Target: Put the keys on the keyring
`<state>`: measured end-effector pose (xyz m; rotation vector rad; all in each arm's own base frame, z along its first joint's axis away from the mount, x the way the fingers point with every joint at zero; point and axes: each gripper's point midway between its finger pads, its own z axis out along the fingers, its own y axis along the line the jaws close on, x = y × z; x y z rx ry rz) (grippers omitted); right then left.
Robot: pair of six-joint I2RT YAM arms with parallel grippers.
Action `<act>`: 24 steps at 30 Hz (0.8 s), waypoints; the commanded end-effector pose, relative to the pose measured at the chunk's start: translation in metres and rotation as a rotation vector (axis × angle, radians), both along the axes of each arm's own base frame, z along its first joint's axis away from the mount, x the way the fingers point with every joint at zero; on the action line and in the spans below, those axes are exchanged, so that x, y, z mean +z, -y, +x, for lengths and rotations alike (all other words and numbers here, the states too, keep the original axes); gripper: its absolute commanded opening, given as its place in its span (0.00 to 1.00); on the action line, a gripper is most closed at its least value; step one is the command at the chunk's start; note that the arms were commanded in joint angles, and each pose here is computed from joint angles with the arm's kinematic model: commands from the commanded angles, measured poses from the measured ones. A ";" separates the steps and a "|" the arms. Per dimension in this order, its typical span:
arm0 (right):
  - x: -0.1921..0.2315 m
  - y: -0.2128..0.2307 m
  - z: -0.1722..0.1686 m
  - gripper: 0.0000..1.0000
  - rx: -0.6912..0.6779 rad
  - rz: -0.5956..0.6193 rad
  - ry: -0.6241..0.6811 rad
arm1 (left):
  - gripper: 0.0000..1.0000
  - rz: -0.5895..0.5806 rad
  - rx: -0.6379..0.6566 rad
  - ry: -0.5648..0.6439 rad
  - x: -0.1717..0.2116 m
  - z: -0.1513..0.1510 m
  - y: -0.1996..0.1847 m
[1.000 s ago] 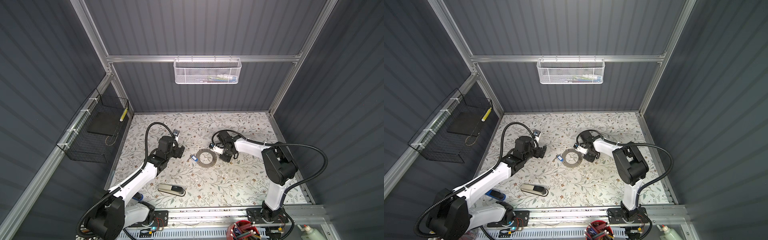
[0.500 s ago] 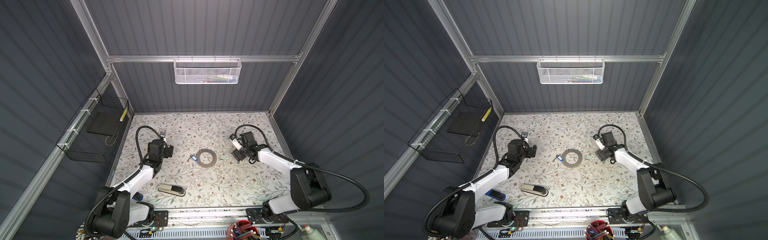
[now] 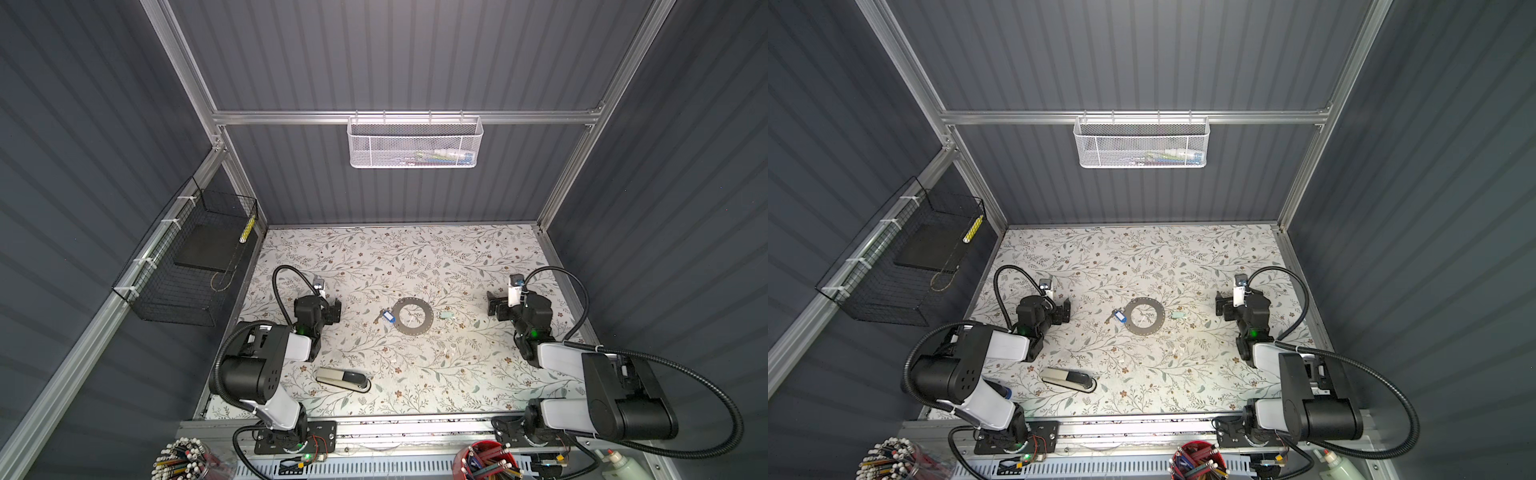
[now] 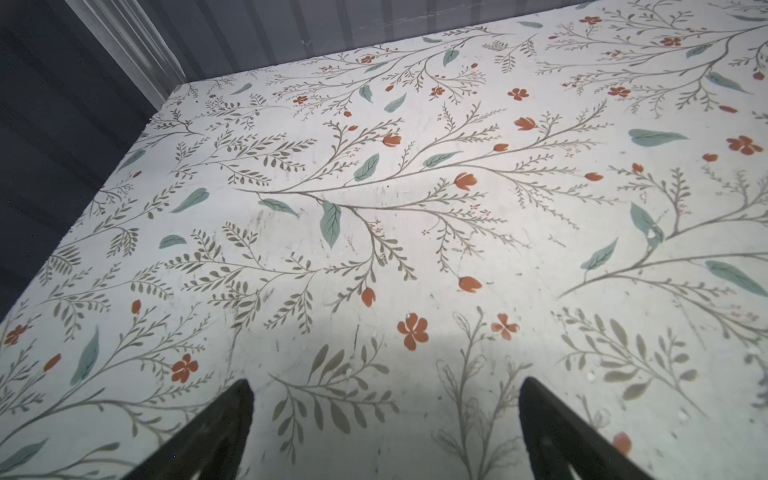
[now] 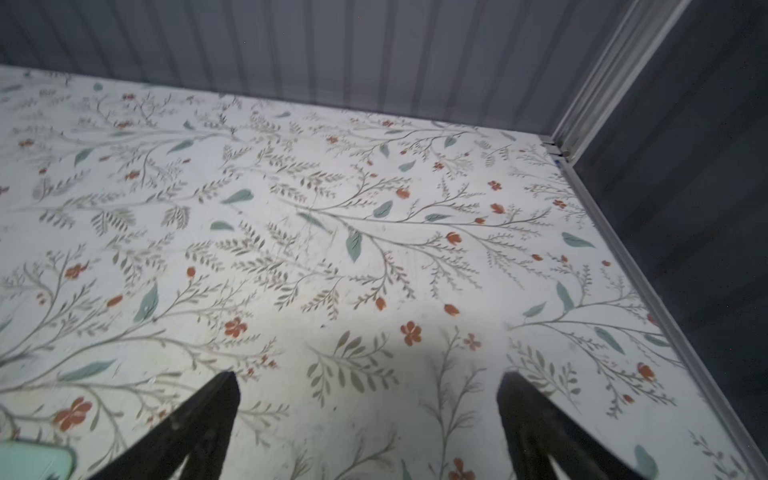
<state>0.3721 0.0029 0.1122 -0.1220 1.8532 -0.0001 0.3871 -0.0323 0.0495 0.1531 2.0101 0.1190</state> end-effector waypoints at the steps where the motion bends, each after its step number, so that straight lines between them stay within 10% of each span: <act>1: 0.011 -0.002 0.002 0.99 0.042 0.114 0.085 | 1.00 -0.012 0.005 0.117 0.024 0.016 -0.002; 24: 0.009 -0.001 0.009 0.99 0.031 0.112 0.055 | 1.00 -0.053 0.076 0.036 0.014 0.030 -0.018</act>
